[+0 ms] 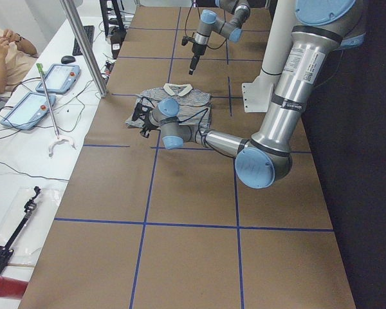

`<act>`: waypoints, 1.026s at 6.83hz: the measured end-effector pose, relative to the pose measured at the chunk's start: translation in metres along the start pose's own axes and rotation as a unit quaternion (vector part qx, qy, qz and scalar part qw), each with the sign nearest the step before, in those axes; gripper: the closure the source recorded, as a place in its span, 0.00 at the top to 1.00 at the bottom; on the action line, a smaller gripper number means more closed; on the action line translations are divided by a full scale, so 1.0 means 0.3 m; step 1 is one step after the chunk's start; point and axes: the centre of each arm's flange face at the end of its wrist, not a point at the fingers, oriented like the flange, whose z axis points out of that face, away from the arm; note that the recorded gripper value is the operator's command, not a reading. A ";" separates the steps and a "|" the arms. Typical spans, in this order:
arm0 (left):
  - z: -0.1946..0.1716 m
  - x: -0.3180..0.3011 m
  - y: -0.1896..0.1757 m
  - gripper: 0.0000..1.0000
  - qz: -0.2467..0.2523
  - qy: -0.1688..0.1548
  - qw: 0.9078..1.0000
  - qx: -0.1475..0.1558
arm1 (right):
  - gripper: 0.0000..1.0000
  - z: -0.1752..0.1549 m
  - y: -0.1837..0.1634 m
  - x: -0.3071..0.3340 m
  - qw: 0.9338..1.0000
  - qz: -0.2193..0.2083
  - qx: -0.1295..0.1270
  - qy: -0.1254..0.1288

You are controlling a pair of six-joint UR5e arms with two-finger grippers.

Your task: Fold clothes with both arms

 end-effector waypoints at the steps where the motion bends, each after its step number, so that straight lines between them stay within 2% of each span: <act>1: -0.055 -0.026 0.036 0.44 -0.002 0.000 1.000 -0.001 | 1.00 0.082 0.025 -0.066 0.998 -0.058 -0.013 0.017; 2: -0.079 -0.042 0.054 0.44 -0.004 -0.001 1.000 -0.002 | 1.00 0.154 0.039 -0.130 0.993 -0.112 -0.028 0.033; 4: -0.091 -0.058 0.067 0.44 -0.007 -0.003 1.000 -0.003 | 1.00 0.243 0.068 -0.207 0.980 -0.185 -0.053 0.053; 7: -0.092 -0.062 0.070 0.44 -0.008 -0.004 1.000 -0.004 | 1.00 0.302 0.160 -0.290 0.972 -0.217 -0.074 0.058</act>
